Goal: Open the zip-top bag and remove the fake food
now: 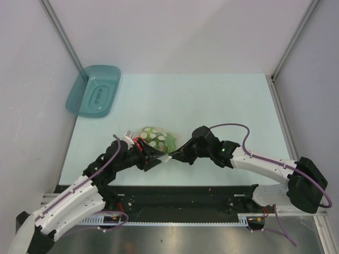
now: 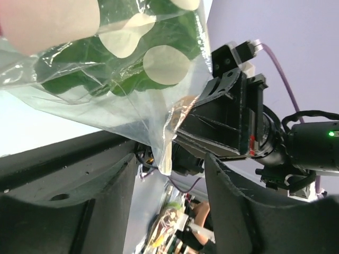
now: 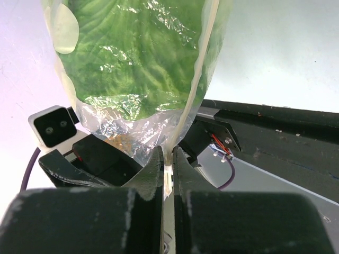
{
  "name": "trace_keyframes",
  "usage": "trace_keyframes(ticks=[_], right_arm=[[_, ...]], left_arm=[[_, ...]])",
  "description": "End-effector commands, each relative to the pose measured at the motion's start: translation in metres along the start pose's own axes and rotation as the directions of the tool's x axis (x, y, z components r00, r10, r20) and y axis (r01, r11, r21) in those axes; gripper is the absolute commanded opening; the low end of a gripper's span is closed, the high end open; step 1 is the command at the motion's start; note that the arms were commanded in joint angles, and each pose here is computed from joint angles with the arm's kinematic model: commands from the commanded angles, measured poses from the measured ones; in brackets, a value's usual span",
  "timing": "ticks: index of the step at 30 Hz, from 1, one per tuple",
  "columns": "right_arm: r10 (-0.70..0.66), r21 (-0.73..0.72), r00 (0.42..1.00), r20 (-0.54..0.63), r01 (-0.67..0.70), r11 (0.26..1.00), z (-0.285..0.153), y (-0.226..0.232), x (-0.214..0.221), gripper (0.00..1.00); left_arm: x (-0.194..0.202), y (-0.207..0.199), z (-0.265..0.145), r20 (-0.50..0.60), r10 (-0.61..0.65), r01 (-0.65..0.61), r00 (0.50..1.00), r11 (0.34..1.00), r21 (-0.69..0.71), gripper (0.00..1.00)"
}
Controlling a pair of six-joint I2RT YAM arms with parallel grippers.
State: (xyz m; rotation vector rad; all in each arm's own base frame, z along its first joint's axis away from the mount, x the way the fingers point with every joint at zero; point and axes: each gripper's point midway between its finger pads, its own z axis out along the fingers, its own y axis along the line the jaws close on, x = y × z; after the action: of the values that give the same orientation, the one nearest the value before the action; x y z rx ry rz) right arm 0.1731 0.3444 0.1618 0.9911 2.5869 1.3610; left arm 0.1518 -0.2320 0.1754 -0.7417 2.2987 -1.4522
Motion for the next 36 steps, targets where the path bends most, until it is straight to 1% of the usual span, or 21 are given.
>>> trace_keyframes(ticks=[1,3,4,6,7,8,9,10,12,14,16,19,20,21,23,27,30,31,33,34,36], right_arm=[[-0.012,-0.074,1.0,-0.002,0.012,0.997,-0.009,0.025,0.004,0.0],[-0.009,-0.089,1.0,-0.005,0.009,0.996,-0.01,0.029,0.005,0.0],[-0.012,-0.098,1.0,-0.011,0.011,0.995,-0.011,0.033,0.007,0.0],[-0.019,-0.097,1.0,-0.007,0.018,0.995,-0.012,0.035,0.007,0.0],[-0.023,-0.096,1.0,-0.008,0.022,0.995,-0.013,0.035,0.007,0.0],[-0.024,-0.096,1.0,-0.008,0.023,0.995,-0.013,0.034,0.007,0.0],[-0.023,-0.094,1.0,-0.003,0.022,0.995,-0.012,0.034,0.006,0.0],[-0.027,-0.094,1.0,-0.003,0.027,0.995,-0.013,0.034,0.006,0.0],[-0.025,-0.087,1.0,0.001,0.025,0.996,-0.012,0.032,0.003,0.0],[-0.021,-0.079,1.0,0.008,0.021,0.997,-0.011,0.028,-0.002,0.0],[-0.006,-0.075,1.0,0.024,0.008,0.997,-0.011,0.026,-0.012,0.0],[-0.014,-0.047,0.998,0.065,0.017,0.999,-0.013,0.014,-0.032,0.0],[-0.002,-0.041,0.995,0.1,0.006,0.999,-0.015,0.013,-0.049,0.0],[-0.032,-0.03,0.993,0.112,0.036,0.999,-0.016,0.009,-0.054,0.0],[-0.029,-0.003,0.989,0.146,0.03,1.0,-0.017,0.002,-0.073,0.0],[-0.091,0.039,0.98,0.179,0.085,0.996,-0.016,-0.012,-0.097,0.0],[-0.105,0.069,0.979,0.172,0.094,0.993,-0.013,-0.019,-0.113,0.0],[-0.137,0.094,0.975,0.176,0.121,0.988,-0.014,-0.025,-0.119,0.0],[-0.153,0.116,0.965,0.211,0.131,0.985,-0.016,-0.03,-0.136,0.0],[-0.187,0.131,0.959,0.215,0.161,0.978,-0.017,-0.034,-0.142,0.0],[-0.21,0.154,0.952,0.224,0.179,0.972,-0.017,-0.038,-0.155,0.0]], left_arm=[[0.008,-0.015,0.004,-0.06,-0.042,0.043,0.997,0.999,0.006,0.59],[0.008,-0.017,0.005,-0.064,-0.025,0.024,0.998,1.0,-0.009,0.58],[0.008,-0.013,0.009,-0.069,-0.022,0.02,0.997,0.999,-0.027,0.46],[0.007,-0.014,0.012,-0.067,-0.031,0.029,0.997,0.999,-0.025,0.32],[0.006,-0.02,0.012,-0.064,-0.034,0.034,0.997,0.999,-0.003,0.25],[0.006,-0.022,0.013,-0.06,-0.037,0.038,0.998,0.999,0.009,0.22],[0.005,-0.024,0.014,-0.06,-0.037,0.039,0.997,0.999,0.024,0.16],[0.005,-0.03,0.016,-0.064,-0.038,0.041,0.997,0.998,0.047,0.13],[0.008,-0.038,0.017,-0.085,-0.03,0.037,0.996,0.997,0.074,0.0],[0.009,-0.046,0.02,-0.098,-0.017,0.027,0.995,0.995,0.097,0.0],[0.01,-0.061,0.017,-0.108,-0.005,0.022,0.994,0.988,0.15,0.0],[0.001,-0.081,0.006,-0.046,-0.004,0.014,0.999,0.978,0.209,0.0],[-0.001,-0.084,0.003,-0.034,-0.007,0.014,0.999,0.976,0.216,0.0],[-0.003,-0.089,-0.002,-0.022,-0.008,0.013,1.0,0.973,0.23,0.0],[-0.005,-0.09,-0.005,-0.02,-0.018,0.022,1.0,0.972,0.233,0.0],[-0.007,-0.094,-0.009,-0.02,-0.031,0.035,0.999,0.967,0.252,0.0],[-0.013,-0.098,-0.013,0.006,-0.035,0.032,0.999,0.965,0.262,0.0],[-0.018,-0.098,-0.014,0.026,-0.03,0.022,0.999,0.964,0.263,0.0],[-0.022,-0.101,-0.017,0.039,-0.02,0.009,0.999,0.963,0.268,0.0],[-0.027,-0.101,-0.018,0.054,-0.02,0.005,0.998,0.963,0.269,0.0],[-0.028,-0.099,-0.017,0.053,-0.021,0.006,0.998,0.963,0.271,0.0]])
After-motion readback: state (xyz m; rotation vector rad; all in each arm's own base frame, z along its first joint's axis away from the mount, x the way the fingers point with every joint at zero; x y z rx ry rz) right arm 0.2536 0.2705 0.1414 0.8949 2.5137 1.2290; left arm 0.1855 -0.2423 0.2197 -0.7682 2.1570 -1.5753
